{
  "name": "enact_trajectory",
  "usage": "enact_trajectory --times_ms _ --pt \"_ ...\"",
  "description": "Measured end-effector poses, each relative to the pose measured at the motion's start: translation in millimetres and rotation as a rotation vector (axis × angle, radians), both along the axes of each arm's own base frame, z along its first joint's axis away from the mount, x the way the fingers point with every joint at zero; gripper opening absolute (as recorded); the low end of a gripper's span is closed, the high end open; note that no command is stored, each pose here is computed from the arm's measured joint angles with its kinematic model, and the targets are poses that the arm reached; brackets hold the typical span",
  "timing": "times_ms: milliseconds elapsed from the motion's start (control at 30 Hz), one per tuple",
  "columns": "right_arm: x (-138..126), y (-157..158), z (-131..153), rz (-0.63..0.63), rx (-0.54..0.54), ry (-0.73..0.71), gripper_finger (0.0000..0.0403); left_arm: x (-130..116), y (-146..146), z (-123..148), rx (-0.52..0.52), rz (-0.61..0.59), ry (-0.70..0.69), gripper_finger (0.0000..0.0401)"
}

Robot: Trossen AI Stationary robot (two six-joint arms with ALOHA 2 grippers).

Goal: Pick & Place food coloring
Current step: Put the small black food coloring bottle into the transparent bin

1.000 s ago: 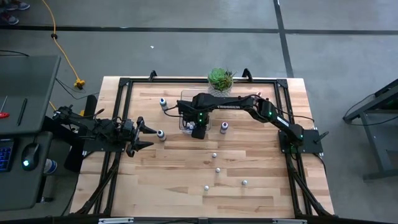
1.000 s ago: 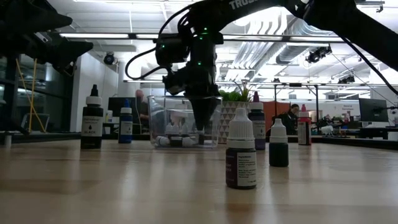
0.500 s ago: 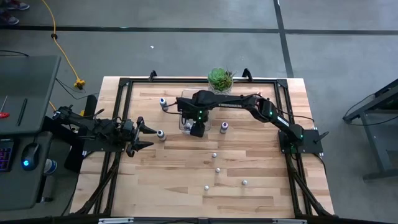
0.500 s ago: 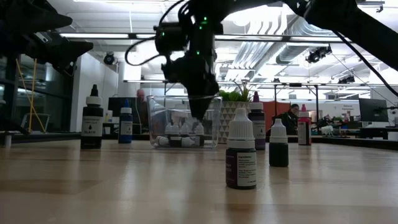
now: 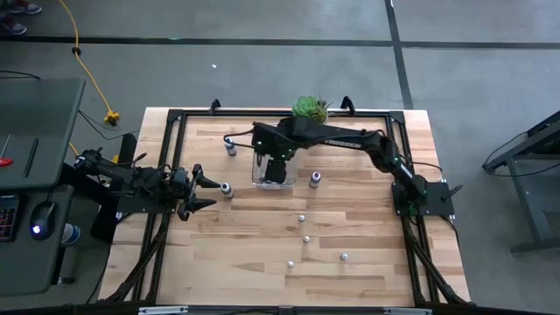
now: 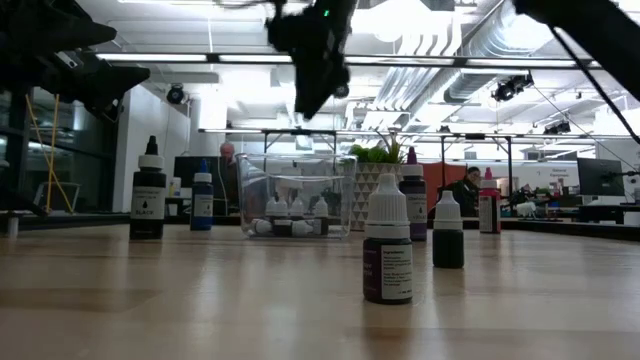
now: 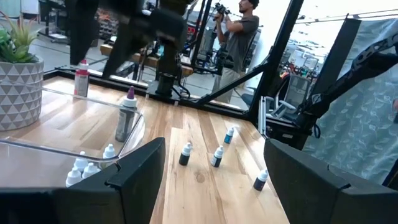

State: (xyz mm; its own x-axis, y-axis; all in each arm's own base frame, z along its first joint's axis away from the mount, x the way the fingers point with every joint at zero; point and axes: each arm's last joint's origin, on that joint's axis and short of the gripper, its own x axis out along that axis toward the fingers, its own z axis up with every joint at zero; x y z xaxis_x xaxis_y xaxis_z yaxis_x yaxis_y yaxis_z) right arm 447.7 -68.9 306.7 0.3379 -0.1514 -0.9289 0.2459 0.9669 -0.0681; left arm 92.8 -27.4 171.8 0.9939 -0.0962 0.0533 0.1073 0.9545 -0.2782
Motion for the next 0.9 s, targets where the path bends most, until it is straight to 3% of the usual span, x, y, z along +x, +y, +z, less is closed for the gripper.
enact_trajectory --times_ms 100,233,367,500,633,767,900 --pt "-13 6 18 -0.04 -0.077 0.009 0.0188 0 0 0 0.0 0.0 0.0 0.0271" --pt "-37 13 39 -0.131 -0.09 0.055 0.0188 0 0 0 0.0 0.0 0.0 0.0271" --pt "-54 26 48 -0.224 -0.028 0.099 0.0189 0 0 0 0.0 0.0 0.0 0.0271" --pt "-61 48 57 -0.227 0.136 0.069 0.0188 0 0 0 0.0 0.0 0.0 0.0271" --pt "-66 69 47 -0.199 0.271 0.133 0.0188 0 0 0 0.0 0.0 0.0 0.0271" --pt "-73 90 27 -0.202 0.339 0.246 0.0188 0 0 0 0.0 0.0 0.0 0.0271" --pt "-88 106 4 -0.326 0.408 0.361 0.0188 0 0 0 0.0 0.0 0.0 0.0271"
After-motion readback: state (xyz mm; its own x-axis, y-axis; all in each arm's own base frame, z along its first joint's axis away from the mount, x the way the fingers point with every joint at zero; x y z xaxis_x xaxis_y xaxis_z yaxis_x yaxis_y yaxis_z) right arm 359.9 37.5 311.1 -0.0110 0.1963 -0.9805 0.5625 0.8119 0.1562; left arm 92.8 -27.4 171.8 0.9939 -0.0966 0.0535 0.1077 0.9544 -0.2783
